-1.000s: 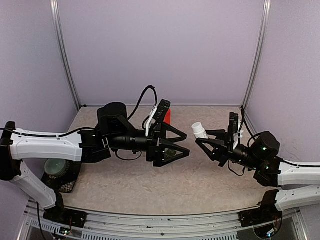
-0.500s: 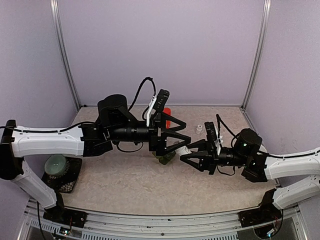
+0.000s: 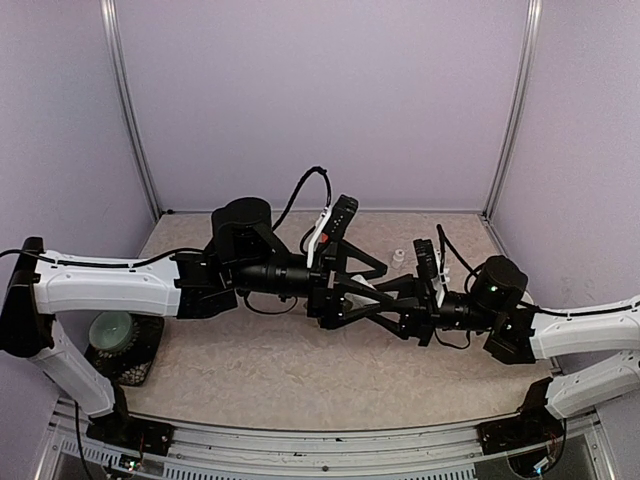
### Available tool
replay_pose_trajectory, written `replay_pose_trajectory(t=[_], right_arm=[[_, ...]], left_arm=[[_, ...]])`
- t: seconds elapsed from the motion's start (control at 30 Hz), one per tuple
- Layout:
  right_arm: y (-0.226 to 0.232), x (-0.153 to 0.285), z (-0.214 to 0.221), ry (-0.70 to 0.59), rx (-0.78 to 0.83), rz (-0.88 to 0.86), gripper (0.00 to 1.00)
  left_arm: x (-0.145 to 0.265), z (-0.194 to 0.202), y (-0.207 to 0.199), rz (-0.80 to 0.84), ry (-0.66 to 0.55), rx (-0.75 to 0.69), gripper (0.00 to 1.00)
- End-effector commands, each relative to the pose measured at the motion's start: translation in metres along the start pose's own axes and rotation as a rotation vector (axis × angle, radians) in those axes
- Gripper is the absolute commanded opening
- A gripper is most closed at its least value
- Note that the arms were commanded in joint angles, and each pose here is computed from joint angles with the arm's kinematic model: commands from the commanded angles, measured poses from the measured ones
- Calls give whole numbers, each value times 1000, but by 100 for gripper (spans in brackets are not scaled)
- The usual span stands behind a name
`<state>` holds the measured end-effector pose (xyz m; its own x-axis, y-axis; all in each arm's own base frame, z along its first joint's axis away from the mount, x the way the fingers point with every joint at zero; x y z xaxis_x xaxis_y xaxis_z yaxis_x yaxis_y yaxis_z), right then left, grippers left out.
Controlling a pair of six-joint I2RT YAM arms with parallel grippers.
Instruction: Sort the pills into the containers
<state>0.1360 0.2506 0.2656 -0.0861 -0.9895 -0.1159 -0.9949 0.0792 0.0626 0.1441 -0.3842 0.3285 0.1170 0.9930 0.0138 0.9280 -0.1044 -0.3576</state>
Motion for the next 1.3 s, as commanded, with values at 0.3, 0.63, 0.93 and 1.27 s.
replay_pose_trajectory(t=[0.3, 0.63, 0.93, 1.27], right_arm=[[-11, 31, -15, -111, 19, 265, 20], [-19, 45, -15, -123, -2, 395, 21], [-7, 36, -16, -97, 40, 199, 21], [-2, 23, -6, -24, 24, 52, 20]], left_arm=[[12, -7, -13, -15, -32, -41, 95], [17, -5, -22, -27, -30, -64, 95], [25, -12, 0, -278, -23, -57, 97], [25, -20, 14, -310, 44, -68, 98]])
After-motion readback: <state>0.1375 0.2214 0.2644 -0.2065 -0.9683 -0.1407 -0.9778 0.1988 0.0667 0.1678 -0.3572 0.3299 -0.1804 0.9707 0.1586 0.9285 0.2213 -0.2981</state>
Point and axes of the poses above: each gripper's point midway between its finger pads, its own x axis back along the fingers, its own y axis along the line the jaws close on, z = x × y, the point moved 9 cm from there along x, back along the fingers, and after that the axes turned 4 degrees about x, right-handed, at the moved point
